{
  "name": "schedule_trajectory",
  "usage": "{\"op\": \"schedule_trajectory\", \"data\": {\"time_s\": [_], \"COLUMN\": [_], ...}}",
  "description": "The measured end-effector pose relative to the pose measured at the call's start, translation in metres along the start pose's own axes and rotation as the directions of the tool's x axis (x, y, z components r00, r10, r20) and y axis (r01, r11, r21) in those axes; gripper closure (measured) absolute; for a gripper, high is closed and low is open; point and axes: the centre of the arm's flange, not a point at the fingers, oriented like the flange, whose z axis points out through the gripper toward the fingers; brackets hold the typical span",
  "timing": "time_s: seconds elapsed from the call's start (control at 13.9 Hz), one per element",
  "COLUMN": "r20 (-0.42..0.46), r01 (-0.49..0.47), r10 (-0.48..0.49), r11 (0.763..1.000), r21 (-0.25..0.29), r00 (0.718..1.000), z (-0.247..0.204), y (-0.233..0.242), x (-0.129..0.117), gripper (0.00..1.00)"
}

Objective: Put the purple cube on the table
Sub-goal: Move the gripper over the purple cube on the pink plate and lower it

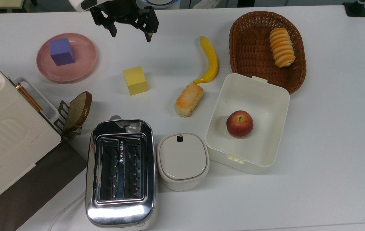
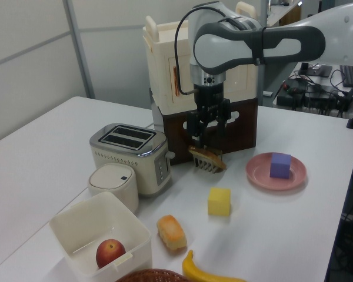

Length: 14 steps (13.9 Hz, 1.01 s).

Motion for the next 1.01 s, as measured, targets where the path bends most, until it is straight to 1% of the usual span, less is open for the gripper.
{"op": "schedule_trajectory", "data": {"time_s": [0.22,0.51,1.01], "r20": [0.000,0.027,0.030], "r01": [0.007,-0.001,-0.009], "r10": [-0.007,0.002,0.010], "r11": [1.000,0.999,0.999], "r21": [-0.029,-0.033,-0.042], "r00": [1.000,1.000,1.000], "z": [0.001,0.003,0.003], "y": [0.001,0.007,0.017], "x": [0.000,-0.002,-0.001], "gripper": [0.00,0.00,0.00]}}
